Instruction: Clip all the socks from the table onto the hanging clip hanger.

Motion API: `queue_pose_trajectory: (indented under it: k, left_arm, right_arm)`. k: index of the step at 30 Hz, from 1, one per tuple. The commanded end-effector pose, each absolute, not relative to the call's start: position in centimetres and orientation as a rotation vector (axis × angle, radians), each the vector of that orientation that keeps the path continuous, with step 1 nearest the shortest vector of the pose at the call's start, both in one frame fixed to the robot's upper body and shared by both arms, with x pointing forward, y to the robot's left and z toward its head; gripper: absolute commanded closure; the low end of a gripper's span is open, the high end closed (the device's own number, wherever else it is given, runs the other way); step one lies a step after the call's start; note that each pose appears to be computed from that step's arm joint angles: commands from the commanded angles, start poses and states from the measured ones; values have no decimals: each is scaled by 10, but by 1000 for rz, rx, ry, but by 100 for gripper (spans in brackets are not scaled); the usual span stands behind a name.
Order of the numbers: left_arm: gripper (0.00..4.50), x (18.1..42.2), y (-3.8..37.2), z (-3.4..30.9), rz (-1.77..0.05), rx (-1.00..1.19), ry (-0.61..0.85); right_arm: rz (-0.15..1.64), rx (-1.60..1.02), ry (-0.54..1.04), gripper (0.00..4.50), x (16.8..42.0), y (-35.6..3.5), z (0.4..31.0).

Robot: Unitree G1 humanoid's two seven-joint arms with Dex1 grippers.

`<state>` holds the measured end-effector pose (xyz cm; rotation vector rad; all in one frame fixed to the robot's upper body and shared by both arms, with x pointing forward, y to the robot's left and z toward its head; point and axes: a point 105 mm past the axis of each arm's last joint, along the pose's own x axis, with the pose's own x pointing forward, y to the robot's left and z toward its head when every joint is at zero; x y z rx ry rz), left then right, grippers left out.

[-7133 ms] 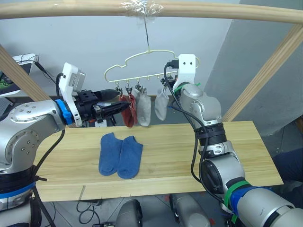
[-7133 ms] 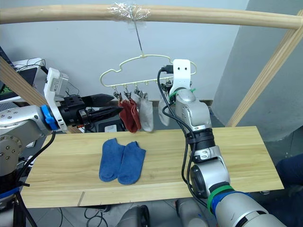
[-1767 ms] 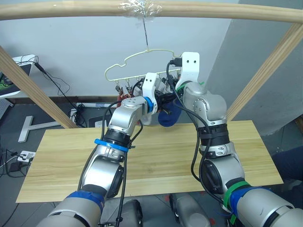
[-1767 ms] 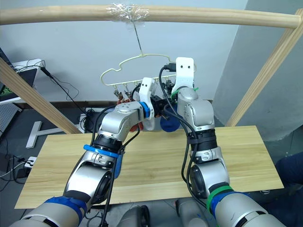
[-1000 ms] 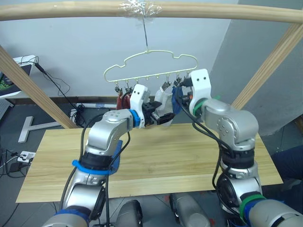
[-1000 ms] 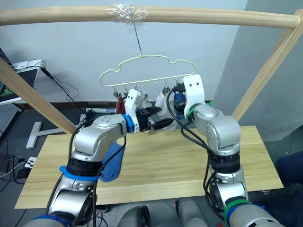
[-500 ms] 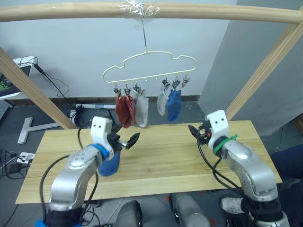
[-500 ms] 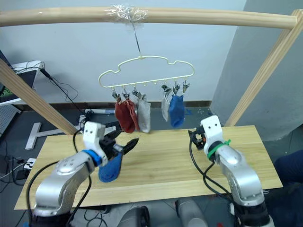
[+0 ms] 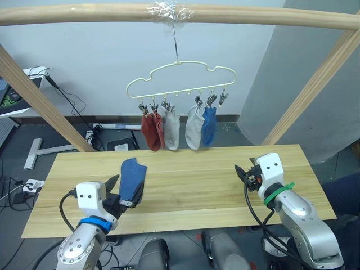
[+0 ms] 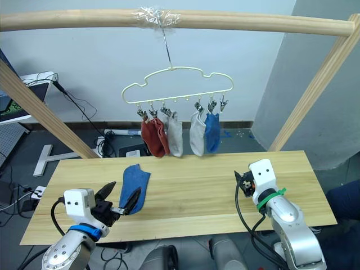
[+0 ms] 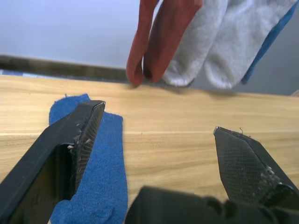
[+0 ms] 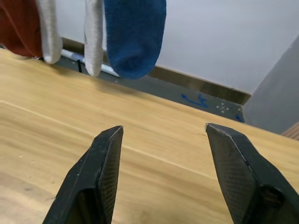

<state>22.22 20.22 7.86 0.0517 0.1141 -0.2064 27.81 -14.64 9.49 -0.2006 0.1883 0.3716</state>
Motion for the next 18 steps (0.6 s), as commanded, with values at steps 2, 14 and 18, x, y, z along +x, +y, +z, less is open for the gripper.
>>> queue_pose_trajectory:
  k: [2, 14, 18]
  left_arm:
    - [19, 219, 198, 86, -194, 50, 64]
    - [19, 224, 195, 92, -202, 44, 53]
    - [19, 225, 192, 92, -207, 43, 53]
  right_arm:
    - [372, -172, 161, 159, 274, -147, 106]
    - [403, -110, 187, 159, 271, -144, 105]
    - [407, -116, 185, 159, 270, -143, 105]
